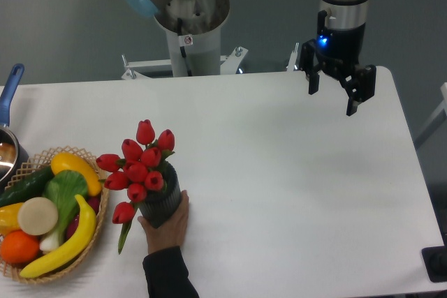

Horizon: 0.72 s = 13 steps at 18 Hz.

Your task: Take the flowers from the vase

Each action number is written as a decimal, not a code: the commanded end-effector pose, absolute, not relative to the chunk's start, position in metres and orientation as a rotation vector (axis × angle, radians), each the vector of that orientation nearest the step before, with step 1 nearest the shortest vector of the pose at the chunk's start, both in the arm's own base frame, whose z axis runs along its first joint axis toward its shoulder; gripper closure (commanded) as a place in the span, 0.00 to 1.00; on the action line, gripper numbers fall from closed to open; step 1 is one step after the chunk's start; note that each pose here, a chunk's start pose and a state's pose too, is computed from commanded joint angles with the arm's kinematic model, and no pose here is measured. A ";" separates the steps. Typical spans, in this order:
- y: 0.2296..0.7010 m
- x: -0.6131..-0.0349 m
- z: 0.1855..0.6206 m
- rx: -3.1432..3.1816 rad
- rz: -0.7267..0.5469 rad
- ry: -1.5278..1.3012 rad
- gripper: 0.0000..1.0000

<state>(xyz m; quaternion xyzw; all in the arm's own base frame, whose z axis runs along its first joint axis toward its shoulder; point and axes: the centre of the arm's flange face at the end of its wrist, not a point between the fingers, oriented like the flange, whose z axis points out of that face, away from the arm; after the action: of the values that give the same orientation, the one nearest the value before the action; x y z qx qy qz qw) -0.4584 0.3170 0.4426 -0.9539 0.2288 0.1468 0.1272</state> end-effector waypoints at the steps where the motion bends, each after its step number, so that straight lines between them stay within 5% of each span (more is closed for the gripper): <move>1: 0.317 -0.458 0.443 -2.776 0.427 0.666 0.00; 8: 0.322 -0.450 0.428 -2.713 0.377 0.634 0.00; 13: 0.342 -0.447 0.431 -2.597 0.264 0.271 0.00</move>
<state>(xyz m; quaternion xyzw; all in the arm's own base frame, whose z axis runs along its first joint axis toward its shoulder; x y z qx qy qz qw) -0.4468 0.3415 0.4313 -0.9566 0.0999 0.0972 0.2559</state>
